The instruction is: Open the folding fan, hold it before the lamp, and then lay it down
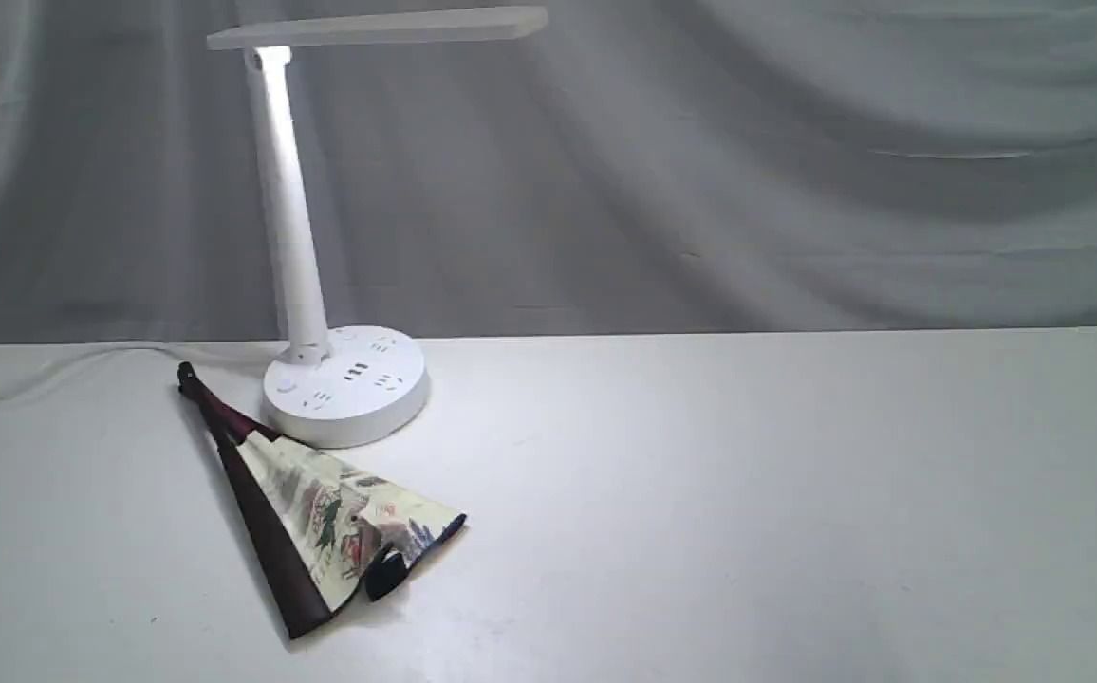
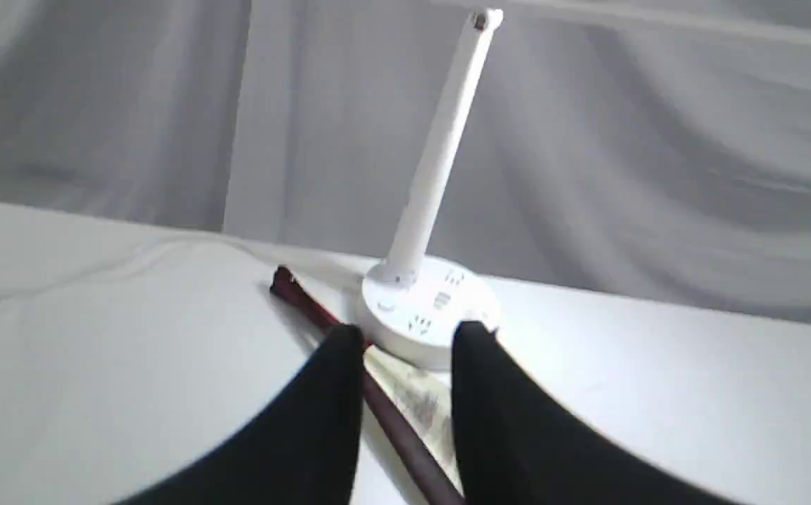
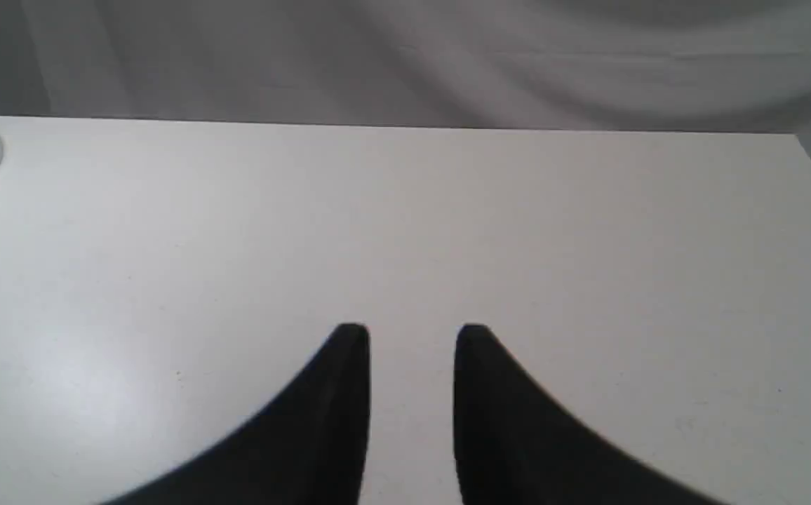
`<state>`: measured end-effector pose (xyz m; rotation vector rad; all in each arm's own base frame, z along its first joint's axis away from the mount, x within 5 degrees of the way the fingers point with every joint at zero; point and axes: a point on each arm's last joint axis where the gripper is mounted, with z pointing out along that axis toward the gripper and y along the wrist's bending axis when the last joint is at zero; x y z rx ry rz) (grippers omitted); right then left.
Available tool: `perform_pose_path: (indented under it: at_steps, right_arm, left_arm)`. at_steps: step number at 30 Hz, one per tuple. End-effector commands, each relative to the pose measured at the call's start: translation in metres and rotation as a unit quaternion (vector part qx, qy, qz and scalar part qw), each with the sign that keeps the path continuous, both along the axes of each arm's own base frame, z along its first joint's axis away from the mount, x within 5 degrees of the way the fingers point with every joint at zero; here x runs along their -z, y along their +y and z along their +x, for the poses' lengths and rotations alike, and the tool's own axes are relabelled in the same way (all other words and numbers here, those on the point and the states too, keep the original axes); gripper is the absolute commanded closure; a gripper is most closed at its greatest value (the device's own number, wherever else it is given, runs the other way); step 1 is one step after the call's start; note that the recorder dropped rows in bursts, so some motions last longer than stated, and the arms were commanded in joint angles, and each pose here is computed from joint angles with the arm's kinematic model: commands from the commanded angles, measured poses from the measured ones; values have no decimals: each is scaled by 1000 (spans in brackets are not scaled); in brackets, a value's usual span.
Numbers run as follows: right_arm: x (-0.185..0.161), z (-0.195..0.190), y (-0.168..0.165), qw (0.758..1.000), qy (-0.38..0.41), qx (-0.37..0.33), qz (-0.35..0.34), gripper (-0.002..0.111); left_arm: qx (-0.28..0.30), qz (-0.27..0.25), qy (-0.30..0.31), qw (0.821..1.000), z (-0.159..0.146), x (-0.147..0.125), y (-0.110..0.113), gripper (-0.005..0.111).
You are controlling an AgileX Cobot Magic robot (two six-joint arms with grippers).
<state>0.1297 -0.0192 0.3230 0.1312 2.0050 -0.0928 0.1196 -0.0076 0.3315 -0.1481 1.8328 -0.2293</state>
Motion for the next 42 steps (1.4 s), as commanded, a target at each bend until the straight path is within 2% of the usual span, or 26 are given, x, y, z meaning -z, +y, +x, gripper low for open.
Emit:
perform_pose_path:
  at_steps: [1, 4, 8, 11, 14, 17, 23, 28, 35, 38, 42]
  right_arm:
    - [4, 12, -1, 1000, 26, -2, 8, 80]
    - [11, 19, -2, 998, 54, -2, 14, 78]
    - [20, 28, 2, 994, 81, -12, 66, 78]
    - [27, 38, 10, 990, 102, -68, 67, 79]
    - [33, 48, 15, 985, 113, -105, 84, 81]
    - [40, 55, 17, 979, 128, -124, 95, 81]
    - [48, 61, 18, 975, 151, -133, 95, 81]
    - [48, 60, 18, 974, 153, -136, 99, 81]
    - [48, 60, 19, 973, 154, -138, 99, 81]
    - [48, 60, 19, 973, 154, -138, 99, 81]
    - [48, 60, 19, 973, 154, -139, 97, 81]
  left_arm:
    - [1, -4, 43, 999, 23, 10, -1, 79]
    - [-1, -4, 83, 997, 42, 23, -1, 79]
    - [-3, -1, 132, 991, 64, 42, -1, 79]
    - [-5, 0, 162, 987, 78, 55, -1, 79]
    - [-8, 2, 176, 984, 90, 65, 0, 79]
    - [1, 28, 189, 982, 100, 77, 0, 79]
    - [4, 35, 228, 973, 119, 95, 0, 78]
    - [19, 35, 288, 957, 148, 101, -3, 58]
    - [19, 6, 319, 947, 186, 108, -6, 57]
    - [31, 5, 346, 938, 200, 118, -13, 57]
    - [68, 14, 377, 924, 217, 127, -36, 57]
